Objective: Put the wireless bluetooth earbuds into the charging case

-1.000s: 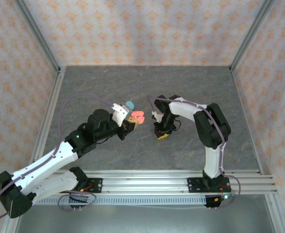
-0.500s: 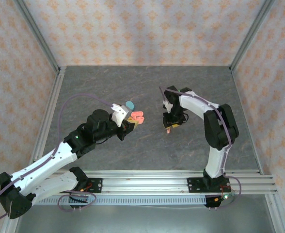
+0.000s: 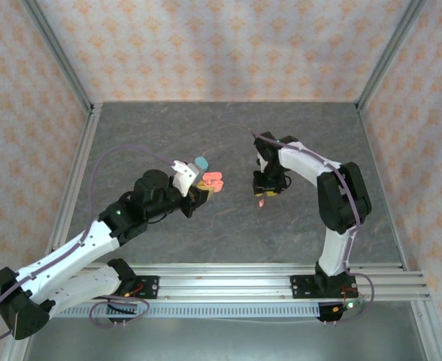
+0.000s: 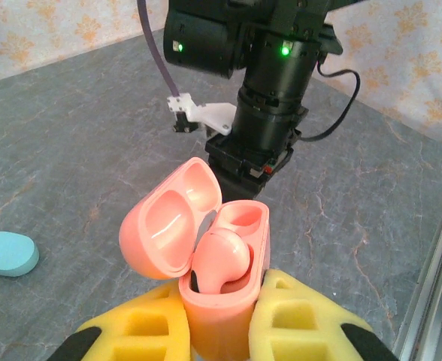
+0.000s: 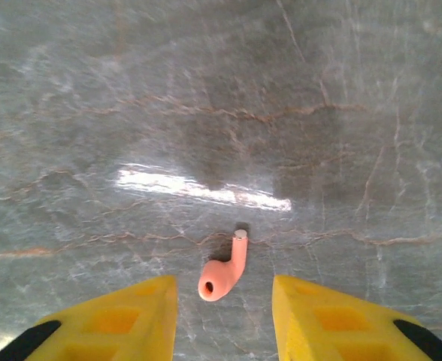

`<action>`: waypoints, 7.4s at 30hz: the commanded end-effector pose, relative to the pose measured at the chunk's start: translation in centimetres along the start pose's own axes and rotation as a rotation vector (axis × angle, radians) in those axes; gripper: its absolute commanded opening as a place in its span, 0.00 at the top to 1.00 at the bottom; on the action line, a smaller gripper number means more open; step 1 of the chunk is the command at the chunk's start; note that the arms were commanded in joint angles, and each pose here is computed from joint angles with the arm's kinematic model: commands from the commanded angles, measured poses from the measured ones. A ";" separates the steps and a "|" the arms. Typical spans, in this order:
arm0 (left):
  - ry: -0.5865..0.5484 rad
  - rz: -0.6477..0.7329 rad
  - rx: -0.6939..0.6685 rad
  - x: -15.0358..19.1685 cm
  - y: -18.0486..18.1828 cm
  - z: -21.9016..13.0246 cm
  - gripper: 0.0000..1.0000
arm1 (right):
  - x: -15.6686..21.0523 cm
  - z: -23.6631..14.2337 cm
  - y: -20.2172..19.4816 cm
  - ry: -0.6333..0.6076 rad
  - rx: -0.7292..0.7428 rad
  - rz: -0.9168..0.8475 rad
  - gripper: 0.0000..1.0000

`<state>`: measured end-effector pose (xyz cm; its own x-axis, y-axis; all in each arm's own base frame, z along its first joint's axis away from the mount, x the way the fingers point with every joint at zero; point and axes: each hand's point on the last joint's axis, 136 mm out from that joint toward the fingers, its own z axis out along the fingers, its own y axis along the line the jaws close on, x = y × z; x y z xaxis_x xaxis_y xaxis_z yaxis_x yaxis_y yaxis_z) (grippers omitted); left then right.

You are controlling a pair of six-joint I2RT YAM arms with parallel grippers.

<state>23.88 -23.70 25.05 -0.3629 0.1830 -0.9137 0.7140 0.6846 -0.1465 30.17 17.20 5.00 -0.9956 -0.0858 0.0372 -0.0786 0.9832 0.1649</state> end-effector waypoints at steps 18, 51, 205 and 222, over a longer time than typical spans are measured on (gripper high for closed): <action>-0.034 -0.004 -0.008 -1.2 -0.1 -0.1 1.00 | 1.0 1.8 2.1 -0.022 -0.109 0.063 0.87; -0.007 -0.013 -0.018 -1.6 -0.5 0.6 1.00 | -0.3 3.4 1.2 -0.036 -0.139 0.008 0.63; 0.002 0.001 -0.040 -0.3 -1.2 -0.3 1.00 | 2.0 5.3 6.6 0.076 -0.176 -0.305 0.77; -0.010 0.023 -0.052 -1.0 -1.1 -0.5 1.00 | -0.2 -0.9 6.6 -0.164 -0.192 -0.212 0.88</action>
<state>23.30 -24.55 25.04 -0.3679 0.1995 -0.9082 0.6920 0.7111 -0.1241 28.61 24.24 4.54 -0.9489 -0.3020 -0.0912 -0.3142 0.8795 0.3575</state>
